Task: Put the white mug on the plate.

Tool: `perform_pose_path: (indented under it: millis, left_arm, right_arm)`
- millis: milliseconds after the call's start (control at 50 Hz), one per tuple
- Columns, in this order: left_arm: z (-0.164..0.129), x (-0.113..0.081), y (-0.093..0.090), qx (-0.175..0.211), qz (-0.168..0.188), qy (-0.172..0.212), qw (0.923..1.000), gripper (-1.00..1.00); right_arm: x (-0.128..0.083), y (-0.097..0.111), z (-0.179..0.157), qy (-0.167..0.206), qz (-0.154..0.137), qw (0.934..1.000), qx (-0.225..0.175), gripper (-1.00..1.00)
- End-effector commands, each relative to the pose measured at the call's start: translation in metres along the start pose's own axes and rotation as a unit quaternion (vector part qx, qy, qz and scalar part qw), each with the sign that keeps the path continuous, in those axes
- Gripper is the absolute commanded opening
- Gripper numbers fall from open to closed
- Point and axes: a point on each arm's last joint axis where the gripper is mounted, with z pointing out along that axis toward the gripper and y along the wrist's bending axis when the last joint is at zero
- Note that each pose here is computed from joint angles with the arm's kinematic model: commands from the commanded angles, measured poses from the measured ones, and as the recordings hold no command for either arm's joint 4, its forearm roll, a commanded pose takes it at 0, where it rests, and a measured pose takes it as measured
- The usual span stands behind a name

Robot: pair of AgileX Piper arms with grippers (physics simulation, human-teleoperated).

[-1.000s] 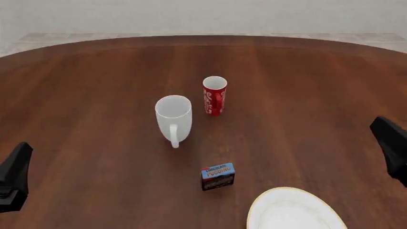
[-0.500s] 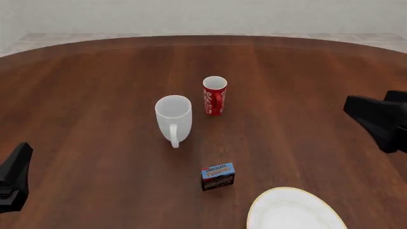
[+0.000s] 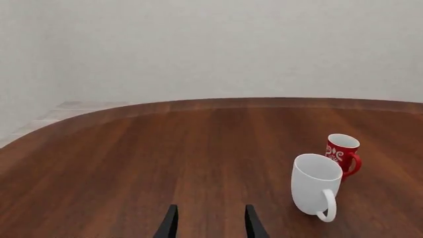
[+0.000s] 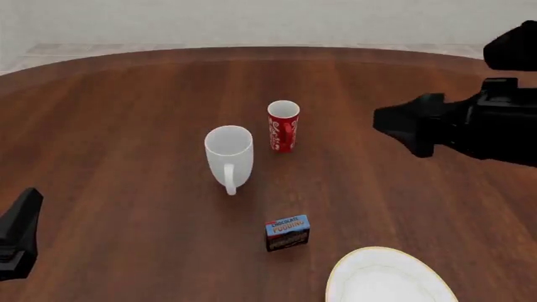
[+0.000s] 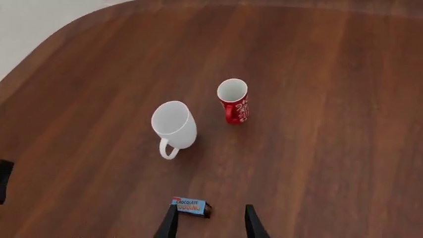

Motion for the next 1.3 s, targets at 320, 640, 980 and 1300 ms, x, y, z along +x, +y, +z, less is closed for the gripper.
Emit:
perform_pose_path:
  millis: [320, 640, 980, 1300]
  left_arm:
    - [0.000, 0.000, 0.000, 0.000, 0.000, 0.000, 1.0000, 1.00]
    - [0.000, 0.000, 0.000, 0.000, 0.000, 0.000, 1.0000, 1.00]
    - [0.000, 0.000, 0.000, 0.000, 0.000, 0.000, 1.0000, 1.00]
    - [0.000, 0.000, 0.000, 0.001, 0.000, 0.000, 1.0000, 1.00]
  right_arm:
    - [-0.005, 0.039, 0.076, 0.087, 0.035, 0.9948, -0.038, 1.00]
    - [0.009, 0.051, 0.113, 0.107, 0.061, 0.9914, -0.045, 1.00]
    - [0.022, 0.063, 0.144, 0.124, 0.067, 0.9886, -0.052, 1.00]
    - [0.032, 0.067, 0.169, 0.127, 0.073, 0.9878, -0.052, 1.00]
